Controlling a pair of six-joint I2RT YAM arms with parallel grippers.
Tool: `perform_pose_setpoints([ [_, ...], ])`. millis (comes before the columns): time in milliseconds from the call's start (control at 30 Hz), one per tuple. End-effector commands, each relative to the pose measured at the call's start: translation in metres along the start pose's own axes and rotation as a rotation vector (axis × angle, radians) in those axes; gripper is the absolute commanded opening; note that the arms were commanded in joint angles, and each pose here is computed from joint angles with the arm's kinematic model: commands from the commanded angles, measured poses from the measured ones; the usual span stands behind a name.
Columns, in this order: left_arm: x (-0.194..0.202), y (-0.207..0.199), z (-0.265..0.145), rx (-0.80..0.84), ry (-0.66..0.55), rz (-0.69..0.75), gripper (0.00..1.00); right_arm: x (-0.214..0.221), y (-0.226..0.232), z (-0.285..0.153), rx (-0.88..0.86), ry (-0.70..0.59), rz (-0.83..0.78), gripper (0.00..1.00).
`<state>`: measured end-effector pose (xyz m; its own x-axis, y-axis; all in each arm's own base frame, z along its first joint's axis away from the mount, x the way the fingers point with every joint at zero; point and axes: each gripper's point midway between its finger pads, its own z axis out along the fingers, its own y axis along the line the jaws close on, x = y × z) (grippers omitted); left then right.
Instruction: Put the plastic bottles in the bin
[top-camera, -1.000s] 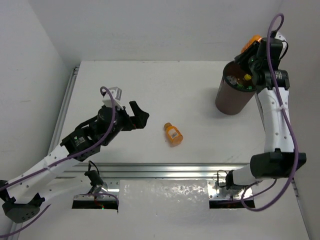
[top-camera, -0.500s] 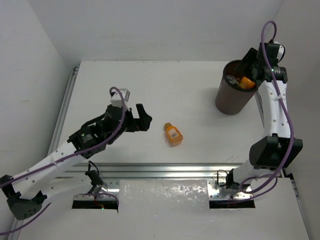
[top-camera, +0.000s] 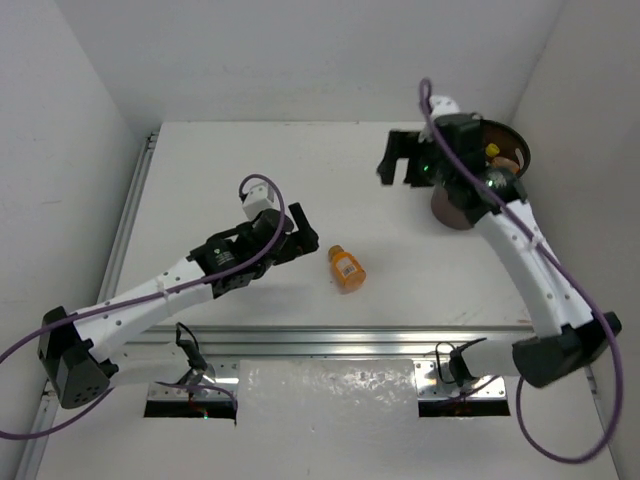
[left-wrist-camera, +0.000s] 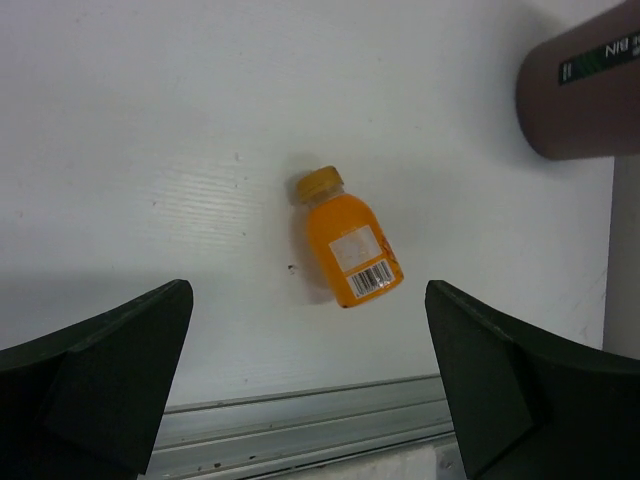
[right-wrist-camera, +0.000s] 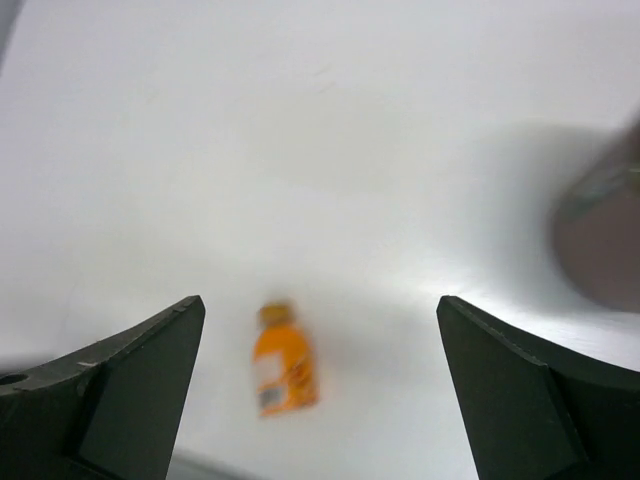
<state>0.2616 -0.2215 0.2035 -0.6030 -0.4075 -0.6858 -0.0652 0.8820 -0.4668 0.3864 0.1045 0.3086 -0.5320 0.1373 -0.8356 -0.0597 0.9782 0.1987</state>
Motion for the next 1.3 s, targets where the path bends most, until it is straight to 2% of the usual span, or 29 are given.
perform_pose_setpoints([
  [0, -0.021, -0.004, -0.005, -0.028, -0.088, -0.195, 1.0, 0.028, 0.048, -0.029, -0.147, -0.031, -0.115, 0.99],
  [33, -0.019, -0.01, -0.003, -0.002, -0.079, -0.18, 1.0, 0.056, 0.044, -0.022, -0.134, 0.015, -0.126, 0.99],
  [67, -0.019, -0.016, 0.0, 0.019, -0.075, -0.159, 1.0, 0.058, 0.047, -0.03, -0.151, -0.014, -0.106, 0.99],
  [133, -0.008, -0.022, 0.015, -0.002, -0.027, -0.131, 1.0, 0.085, 0.042, -0.03, -0.143, 0.013, -0.092, 0.99],
  [333, 0.035, -0.031, 0.067, -0.101, 0.105, -0.137, 1.0, 0.09, -0.005, -0.071, 0.034, -0.061, -0.018, 0.99],
  [467, 0.068, -0.034, 0.106, -0.188, 0.195, -0.138, 1.0, 0.086, -0.017, -0.109, 0.024, -0.124, -0.005, 0.99],
  [567, 0.097, -0.039, 0.134, -0.216, 0.282, -0.143, 1.0, 0.096, -0.022, -0.117, 0.01, -0.119, -0.031, 0.99],
  [733, 0.12, -0.036, 0.159, -0.239, 0.311, -0.15, 0.98, 0.113, -0.023, -0.115, -0.008, -0.08, -0.066, 0.99],
  [833, 0.135, -0.026, 0.165, -0.266, 0.336, -0.144, 0.82, 0.126, -0.019, -0.111, -0.043, -0.055, -0.072, 0.99],
  [867, 0.139, -0.025, 0.165, -0.261, 0.346, -0.145, 0.61, 0.135, -0.018, -0.107, -0.055, -0.033, -0.076, 0.99],
  [900, 0.14, -0.024, 0.167, -0.257, 0.345, -0.148, 0.47, 0.14, -0.015, -0.105, -0.074, -0.022, -0.079, 0.99],
  [933, 0.144, -0.018, 0.165, -0.268, 0.348, -0.147, 0.4, 0.14, -0.011, -0.105, -0.101, -0.03, -0.075, 0.99],
  [1000, 0.141, -0.016, 0.161, -0.268, 0.339, -0.148, 0.32, 0.16, 0.01, -0.103, -0.24, 0.021, -0.088, 0.99],
  [1033, 0.135, -0.014, 0.153, -0.264, 0.325, -0.152, 0.27, 0.16, 0.022, -0.105, -0.31, 0.005, -0.09, 0.99],
  [1067, 0.129, -0.018, 0.149, -0.239, 0.306, -0.154, 0.2, 0.175, 0.031, -0.103, -0.382, 0.041, -0.094, 0.99],
  [1100, 0.122, -0.022, 0.142, -0.213, 0.29, -0.162, 0.16, 0.181, 0.058, -0.113, -0.554, 0.057, -0.083, 0.99],
  [1133, 0.11, -0.023, 0.125, -0.167, 0.258, -0.175, 0.13, 0.187, 0.07, -0.119, -0.639, 0.067, -0.066, 0.99],
  [1167, 0.098, -0.043, 0.118, -0.058, 0.217, -0.179, 0.06, 0.21, 0.079, -0.117, -0.709, 0.137, -0.001, 0.99],
  [1200, 0.09, -0.047, 0.098, 0.017, 0.192, -0.189, 0.04, 0.207, 0.099, -0.129, -0.857, 0.122, 0.012, 0.99],
  [1267, 0.08, -0.077, 0.077, 0.187, 0.156, -0.198, 0.0, 0.228, 0.103, -0.119, -0.892, 0.176, 0.078, 0.99],
])
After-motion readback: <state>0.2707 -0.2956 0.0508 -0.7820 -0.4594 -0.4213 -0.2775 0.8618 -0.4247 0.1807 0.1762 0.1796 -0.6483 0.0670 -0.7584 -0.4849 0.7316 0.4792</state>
